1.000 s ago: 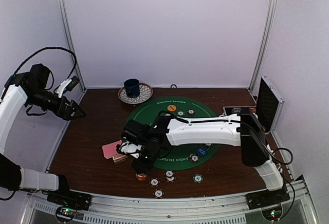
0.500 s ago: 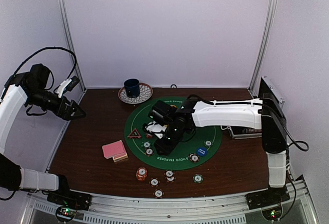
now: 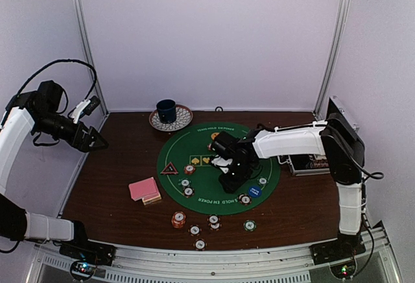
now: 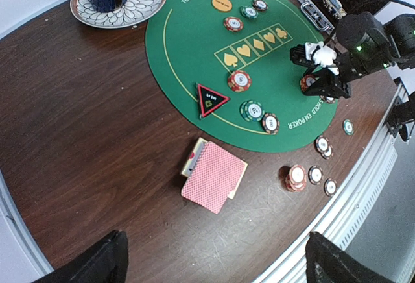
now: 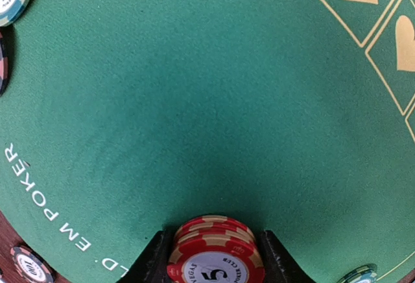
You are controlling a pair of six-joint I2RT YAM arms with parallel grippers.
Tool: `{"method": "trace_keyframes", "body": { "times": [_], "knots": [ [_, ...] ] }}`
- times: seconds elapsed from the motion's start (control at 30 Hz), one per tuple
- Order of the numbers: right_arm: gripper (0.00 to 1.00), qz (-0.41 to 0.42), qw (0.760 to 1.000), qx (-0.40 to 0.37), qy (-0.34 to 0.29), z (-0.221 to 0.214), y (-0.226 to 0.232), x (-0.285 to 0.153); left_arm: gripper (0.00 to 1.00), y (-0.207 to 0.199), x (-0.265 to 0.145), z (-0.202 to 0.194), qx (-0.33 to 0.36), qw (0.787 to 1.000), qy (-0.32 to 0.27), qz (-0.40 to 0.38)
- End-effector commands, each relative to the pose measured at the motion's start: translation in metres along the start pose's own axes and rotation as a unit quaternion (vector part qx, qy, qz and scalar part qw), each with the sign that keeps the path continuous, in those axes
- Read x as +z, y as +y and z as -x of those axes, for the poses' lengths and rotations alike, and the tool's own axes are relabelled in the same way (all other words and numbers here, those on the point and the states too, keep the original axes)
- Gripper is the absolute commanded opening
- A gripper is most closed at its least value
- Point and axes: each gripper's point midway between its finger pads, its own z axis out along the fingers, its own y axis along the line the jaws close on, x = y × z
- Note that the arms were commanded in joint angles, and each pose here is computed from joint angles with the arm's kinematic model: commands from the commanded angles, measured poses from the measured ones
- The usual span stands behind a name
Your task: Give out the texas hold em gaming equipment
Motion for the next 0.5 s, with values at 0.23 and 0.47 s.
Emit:
{"method": "trace_keyframes", "body": {
  "times": [0.23,0.47],
  "knots": [
    [0.11,0.014,0.999,0.014,-0.028,-0.002,0.005,-0.017,0.98,-0.004,-0.006,0.007,0.012,1.000,-0.014,-0.004],
    [0.11,0.032,0.999,0.008,-0.020,-0.011,0.016,-0.015,0.97,-0.005,-0.005,0.006,0.012,1.000,-0.014,-0.007]
  ]
}}
